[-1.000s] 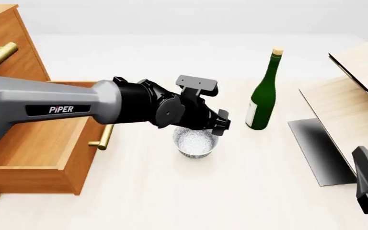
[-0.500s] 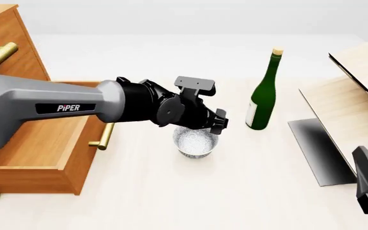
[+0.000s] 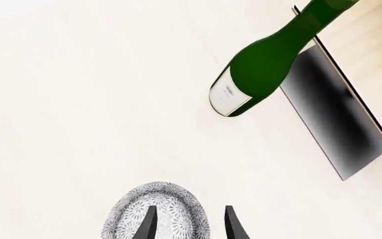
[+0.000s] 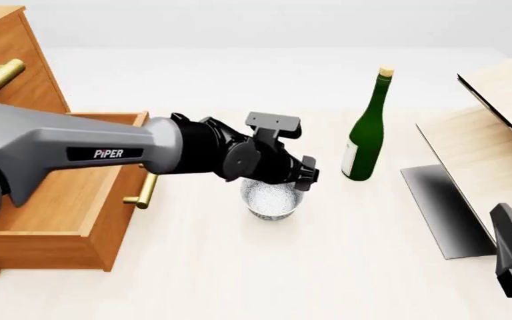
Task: Put the bowl in the bottom drawer of the cabinet.
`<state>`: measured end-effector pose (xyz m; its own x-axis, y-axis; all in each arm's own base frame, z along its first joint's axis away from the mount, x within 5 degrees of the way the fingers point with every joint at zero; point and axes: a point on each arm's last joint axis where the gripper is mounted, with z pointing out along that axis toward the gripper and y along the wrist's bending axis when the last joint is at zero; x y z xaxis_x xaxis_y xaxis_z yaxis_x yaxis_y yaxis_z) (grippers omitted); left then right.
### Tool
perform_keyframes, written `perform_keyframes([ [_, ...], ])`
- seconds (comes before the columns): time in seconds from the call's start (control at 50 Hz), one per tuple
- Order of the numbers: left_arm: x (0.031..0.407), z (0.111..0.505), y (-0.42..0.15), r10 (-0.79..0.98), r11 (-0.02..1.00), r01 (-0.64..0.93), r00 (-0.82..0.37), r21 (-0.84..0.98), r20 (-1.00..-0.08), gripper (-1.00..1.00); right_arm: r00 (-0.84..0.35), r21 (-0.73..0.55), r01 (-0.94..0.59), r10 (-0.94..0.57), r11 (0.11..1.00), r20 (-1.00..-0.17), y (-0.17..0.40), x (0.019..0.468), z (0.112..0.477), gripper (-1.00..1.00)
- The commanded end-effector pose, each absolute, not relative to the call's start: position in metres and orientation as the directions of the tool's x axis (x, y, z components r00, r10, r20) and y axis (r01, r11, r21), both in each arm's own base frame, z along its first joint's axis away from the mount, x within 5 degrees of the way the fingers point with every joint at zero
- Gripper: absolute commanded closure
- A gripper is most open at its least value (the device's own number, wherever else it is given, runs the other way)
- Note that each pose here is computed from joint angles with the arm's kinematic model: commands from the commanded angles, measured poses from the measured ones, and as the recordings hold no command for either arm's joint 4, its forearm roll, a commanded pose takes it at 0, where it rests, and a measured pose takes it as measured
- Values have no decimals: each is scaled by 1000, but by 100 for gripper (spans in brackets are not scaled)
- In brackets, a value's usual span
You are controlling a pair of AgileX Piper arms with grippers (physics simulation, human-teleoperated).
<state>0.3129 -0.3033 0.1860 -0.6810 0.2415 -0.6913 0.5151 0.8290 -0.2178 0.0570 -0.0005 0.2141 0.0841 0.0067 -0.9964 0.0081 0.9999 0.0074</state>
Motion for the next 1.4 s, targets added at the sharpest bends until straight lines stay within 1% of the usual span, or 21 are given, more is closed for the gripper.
perform_keyframes([
  [0.02, 313, 181, -306, 238, 830, 511, -687, -224, -687, -100, 84, 7, 8, 6, 1000, -996, -1, 57, 214, -100],
  [1.4, 307, 148, -316, 206, 834, 483, -721, -266, -661, -100, 84, 7, 9, 6, 1000, -996, -1, 57, 214, -100],
])
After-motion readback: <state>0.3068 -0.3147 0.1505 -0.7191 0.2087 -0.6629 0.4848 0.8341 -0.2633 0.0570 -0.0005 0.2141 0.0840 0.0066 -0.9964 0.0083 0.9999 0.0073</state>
